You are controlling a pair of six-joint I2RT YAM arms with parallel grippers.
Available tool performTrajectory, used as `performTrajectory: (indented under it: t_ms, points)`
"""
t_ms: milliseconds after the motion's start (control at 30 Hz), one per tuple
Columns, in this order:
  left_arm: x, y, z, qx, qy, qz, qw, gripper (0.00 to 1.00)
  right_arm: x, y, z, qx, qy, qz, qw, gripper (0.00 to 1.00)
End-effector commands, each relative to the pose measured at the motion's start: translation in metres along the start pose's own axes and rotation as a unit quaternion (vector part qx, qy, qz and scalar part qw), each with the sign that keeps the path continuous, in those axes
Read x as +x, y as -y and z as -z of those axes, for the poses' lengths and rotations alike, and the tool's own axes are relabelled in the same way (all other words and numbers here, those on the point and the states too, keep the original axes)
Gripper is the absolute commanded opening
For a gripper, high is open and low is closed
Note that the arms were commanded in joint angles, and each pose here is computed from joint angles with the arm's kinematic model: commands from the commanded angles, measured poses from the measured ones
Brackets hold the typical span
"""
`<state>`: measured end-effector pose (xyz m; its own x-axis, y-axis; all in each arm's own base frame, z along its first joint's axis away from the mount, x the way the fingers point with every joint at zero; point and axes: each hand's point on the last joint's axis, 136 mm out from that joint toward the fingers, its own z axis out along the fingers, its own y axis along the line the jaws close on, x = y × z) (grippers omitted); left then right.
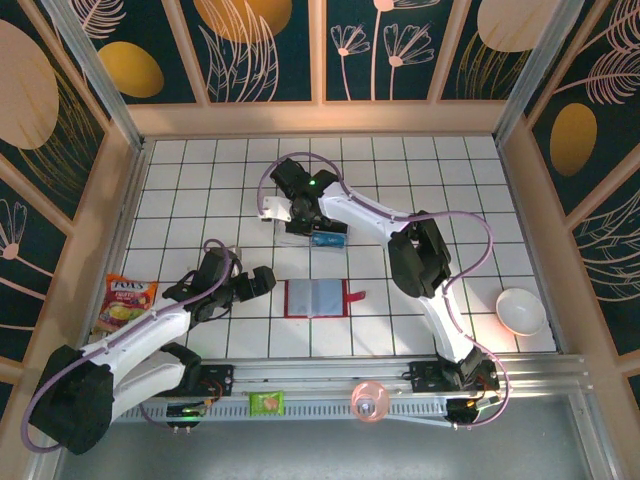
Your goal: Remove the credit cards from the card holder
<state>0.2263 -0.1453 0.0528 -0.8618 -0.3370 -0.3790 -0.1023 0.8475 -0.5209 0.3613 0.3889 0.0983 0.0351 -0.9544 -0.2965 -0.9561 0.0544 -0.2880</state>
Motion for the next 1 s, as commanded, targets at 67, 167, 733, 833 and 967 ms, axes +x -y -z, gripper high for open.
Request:
performTrajectory:
  t_ms: [67,167,733,833,967]
  points:
    - [0.001,-0.004,0.001,-0.001,0.002,0.0,1.0,0.99,0.002,-0.003,-0.005,-0.003,-0.016,-0.001,1.0,0.0]
    - [0.001,-0.004,0.002,-0.001,0.002,0.0,1.0,0.99,0.001,-0.001,-0.005,0.002,-0.014,-0.001,1.0,0.0]
    - [-0.004,0.004,0.008,0.022,0.02,0.007,1.0,0.99,-0.066,0.063,0.065,0.122,0.148,-0.109,0.975,0.36]
    - [-0.01,0.009,0.012,0.034,0.034,0.01,0.999,0.99,-0.078,0.07,0.09,0.13,0.205,-0.174,0.955,0.37]
    - [-0.012,0.011,0.014,0.044,0.047,0.012,0.998,0.99,-0.08,0.071,0.119,0.12,0.277,-0.274,0.913,0.39]
